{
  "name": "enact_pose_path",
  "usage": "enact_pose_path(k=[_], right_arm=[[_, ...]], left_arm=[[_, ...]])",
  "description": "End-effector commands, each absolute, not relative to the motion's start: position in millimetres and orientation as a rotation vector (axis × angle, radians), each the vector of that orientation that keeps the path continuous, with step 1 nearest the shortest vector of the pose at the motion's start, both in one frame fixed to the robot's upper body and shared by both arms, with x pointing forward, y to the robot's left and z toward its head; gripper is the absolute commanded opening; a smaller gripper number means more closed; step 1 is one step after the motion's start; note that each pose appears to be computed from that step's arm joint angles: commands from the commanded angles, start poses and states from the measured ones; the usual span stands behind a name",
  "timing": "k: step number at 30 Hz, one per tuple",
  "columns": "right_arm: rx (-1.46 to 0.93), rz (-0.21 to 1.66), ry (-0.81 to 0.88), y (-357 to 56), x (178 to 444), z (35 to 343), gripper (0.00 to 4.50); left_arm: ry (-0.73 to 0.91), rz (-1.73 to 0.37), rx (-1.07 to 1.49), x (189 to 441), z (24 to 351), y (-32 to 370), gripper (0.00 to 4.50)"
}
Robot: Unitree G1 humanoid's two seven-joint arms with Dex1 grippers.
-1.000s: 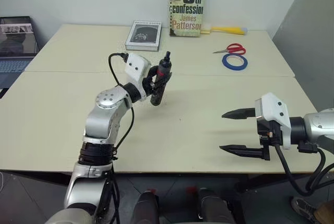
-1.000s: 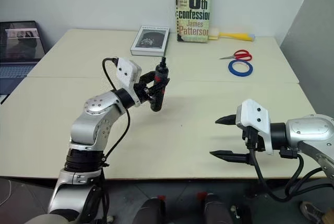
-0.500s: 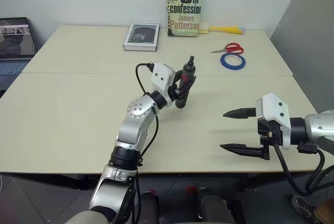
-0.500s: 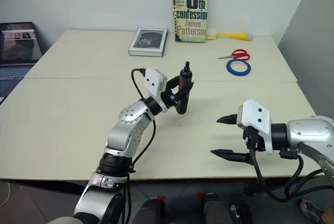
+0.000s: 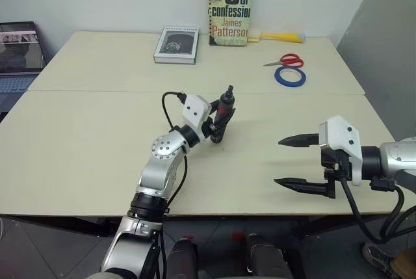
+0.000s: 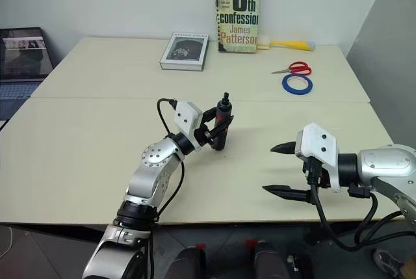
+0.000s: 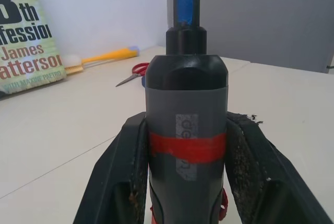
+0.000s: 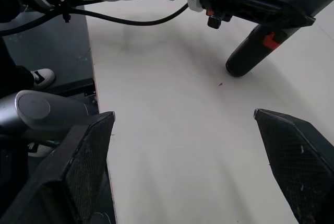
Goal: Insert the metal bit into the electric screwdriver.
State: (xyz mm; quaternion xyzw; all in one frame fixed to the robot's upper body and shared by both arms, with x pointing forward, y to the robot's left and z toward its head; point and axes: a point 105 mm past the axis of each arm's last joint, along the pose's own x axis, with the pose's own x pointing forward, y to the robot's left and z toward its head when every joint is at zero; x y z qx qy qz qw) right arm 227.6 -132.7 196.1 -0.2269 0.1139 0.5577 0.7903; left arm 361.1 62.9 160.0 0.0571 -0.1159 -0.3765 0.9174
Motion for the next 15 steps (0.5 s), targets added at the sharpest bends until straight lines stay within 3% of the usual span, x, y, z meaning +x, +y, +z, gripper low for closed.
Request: enact_pose_path(k=[1, 15], right_arm=[[-0.527, 1.193, 0.194, -133, 227, 208, 4.5], [-0.538, 1.201, 0.188, -133, 230, 209, 4.5]], left_arm=[[-0.259, -0.756, 0.131, 356, 167, 72, 1.67], [-0.26, -0.717, 0.115, 349, 173, 84, 1.67]])
